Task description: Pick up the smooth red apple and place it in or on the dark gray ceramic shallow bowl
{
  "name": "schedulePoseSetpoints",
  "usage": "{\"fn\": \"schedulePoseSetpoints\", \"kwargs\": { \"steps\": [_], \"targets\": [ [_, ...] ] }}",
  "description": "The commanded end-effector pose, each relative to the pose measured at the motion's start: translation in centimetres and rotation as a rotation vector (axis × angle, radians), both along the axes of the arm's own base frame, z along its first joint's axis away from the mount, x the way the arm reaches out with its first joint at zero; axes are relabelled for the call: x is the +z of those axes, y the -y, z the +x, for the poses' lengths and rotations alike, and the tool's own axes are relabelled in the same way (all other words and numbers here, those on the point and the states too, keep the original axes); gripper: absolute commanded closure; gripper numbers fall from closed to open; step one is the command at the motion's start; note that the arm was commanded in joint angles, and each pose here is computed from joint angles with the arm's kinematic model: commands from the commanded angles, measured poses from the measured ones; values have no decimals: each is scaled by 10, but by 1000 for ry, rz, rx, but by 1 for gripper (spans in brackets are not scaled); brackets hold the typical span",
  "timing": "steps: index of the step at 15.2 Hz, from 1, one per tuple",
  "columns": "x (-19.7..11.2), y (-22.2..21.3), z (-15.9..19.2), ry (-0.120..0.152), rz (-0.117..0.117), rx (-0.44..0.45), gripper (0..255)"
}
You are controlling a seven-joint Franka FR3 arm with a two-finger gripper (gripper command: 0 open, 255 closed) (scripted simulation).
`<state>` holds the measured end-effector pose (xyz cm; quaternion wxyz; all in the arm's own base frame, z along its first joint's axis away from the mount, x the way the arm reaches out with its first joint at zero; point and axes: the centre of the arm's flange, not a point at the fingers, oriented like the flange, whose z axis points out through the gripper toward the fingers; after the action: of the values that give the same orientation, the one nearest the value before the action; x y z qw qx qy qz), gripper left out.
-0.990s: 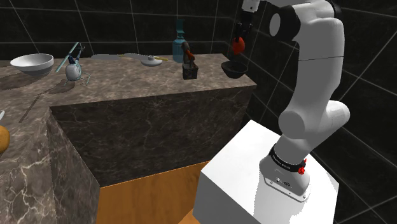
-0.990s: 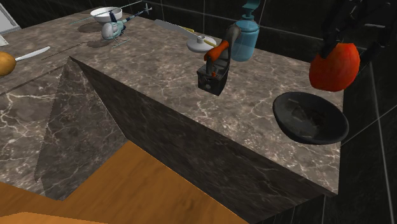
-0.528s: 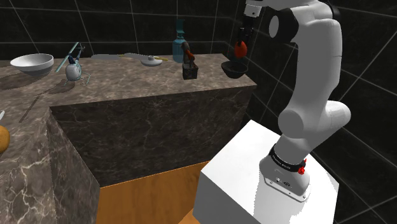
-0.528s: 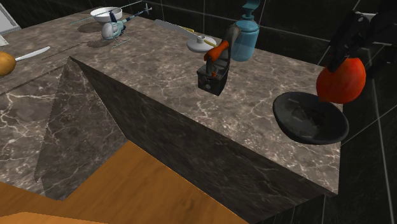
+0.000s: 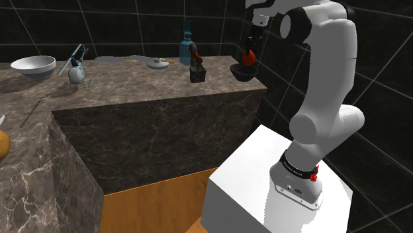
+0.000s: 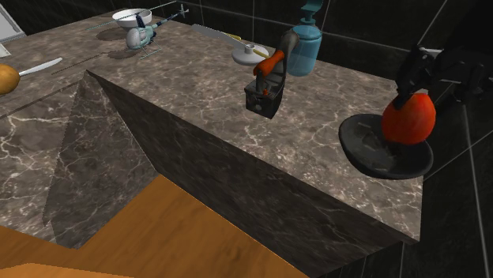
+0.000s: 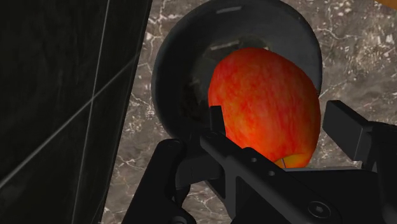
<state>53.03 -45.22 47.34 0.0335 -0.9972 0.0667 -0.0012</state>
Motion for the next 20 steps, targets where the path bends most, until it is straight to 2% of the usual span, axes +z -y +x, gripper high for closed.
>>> {"fn": "schedulePoseSetpoints", "kwargs": {
  "steps": [1,6,13,14,19,20],
  "targets": [
    [-11,0,0,1,0,0,255],
    [-34,0,0,1,0,0,255],
    [-34,0,0,1,0,0,255],
    [-34,0,0,1,0,0,0],
    [-34,0,0,1,0,0,0],
    [-21,1,0,1,0,0,0]
  ]
}}
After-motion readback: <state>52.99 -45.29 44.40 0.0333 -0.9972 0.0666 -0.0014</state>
